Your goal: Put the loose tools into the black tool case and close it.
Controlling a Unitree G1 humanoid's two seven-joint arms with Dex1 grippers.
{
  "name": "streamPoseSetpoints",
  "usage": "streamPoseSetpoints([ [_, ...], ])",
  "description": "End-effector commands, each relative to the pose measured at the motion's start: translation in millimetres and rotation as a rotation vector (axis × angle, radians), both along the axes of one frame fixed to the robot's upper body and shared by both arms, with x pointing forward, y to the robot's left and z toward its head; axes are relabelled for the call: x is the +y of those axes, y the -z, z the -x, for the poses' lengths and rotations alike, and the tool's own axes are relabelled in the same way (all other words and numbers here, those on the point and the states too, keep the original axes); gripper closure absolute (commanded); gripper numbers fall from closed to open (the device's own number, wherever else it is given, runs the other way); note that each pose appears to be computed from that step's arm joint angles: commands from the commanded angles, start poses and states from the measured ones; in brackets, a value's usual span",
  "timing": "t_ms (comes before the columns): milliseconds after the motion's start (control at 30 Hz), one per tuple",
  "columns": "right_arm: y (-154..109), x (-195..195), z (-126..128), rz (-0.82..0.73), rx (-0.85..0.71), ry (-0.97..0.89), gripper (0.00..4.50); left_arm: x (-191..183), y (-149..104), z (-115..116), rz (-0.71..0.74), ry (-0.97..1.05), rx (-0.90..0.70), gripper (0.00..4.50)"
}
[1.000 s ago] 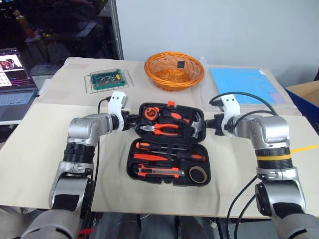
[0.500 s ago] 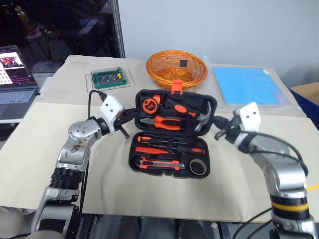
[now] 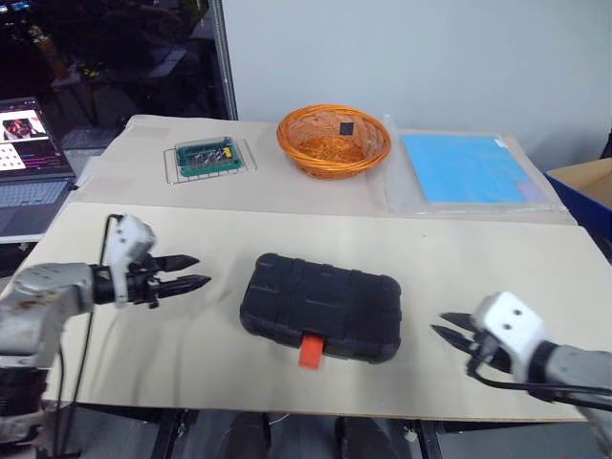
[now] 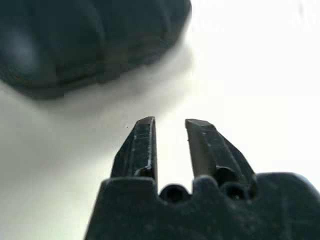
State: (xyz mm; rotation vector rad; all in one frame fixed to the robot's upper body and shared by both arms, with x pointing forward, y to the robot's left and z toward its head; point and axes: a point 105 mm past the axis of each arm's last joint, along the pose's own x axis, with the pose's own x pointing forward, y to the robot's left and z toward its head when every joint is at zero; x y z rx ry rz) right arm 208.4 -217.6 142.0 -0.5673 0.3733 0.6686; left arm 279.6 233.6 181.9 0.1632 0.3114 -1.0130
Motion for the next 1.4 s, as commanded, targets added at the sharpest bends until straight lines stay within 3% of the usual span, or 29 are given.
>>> streamPoseSetpoints([
  [33,-16,29,24,-0.123,0.072,-0.183,3.89,-18,-18,25,0.030,0.179,0.028,0.31],
  [100,-12,56,32,-0.188,0.123,-0.291,4.40,-27,-18,38,0.011,0.266,0.047,0.00],
  [233,18,89,38,-0.141,0.249,-0.414,4.40,-47,-12,55,-0.031,0.407,0.048,0.00],
  [400,46,94,12,-0.062,0.246,-0.324,4.40,-65,-11,61,-0.067,0.489,-0.022,0.00],
  [467,48,90,-17,-0.065,0.168,-0.189,4.40,-73,-13,59,-0.056,0.491,-0.047,0.00],
  [633,24,97,-79,-0.180,0.028,0.046,4.40,-83,-13,51,-0.025,0.449,-0.079,0.00],
  [833,8,102,-160,-0.117,-0.087,0.214,4.40,-95,-5,25,-0.033,0.332,-0.127,0.00],
  [933,10,107,-171,-0.094,-0.082,0.179,4.40,-100,-2,12,-0.061,0.287,-0.160,0.00],
  [1033,-2,100,-153,-0.114,-0.058,0.099,3.80,-109,-1,0,-0.067,0.267,-0.186,0.00],
  [1233,-22,106,-100,-0.284,0.040,-0.036,1.73,-127,9,-6,-0.068,0.283,-0.153,0.00],
  [1267,-23,110,-96,-0.307,0.043,-0.051,1.50,-129,13,-9,-0.078,0.273,-0.139,0.00],
  [1333,-24,115,-91,-0.332,0.047,-0.062,0.64,-130,18,-12,-0.093,0.260,-0.124,0.00],
  [1400,-15,119,-97,-0.322,0.030,-0.044,0.25,-133,27,-19,-0.124,0.241,-0.102,0.00],
])
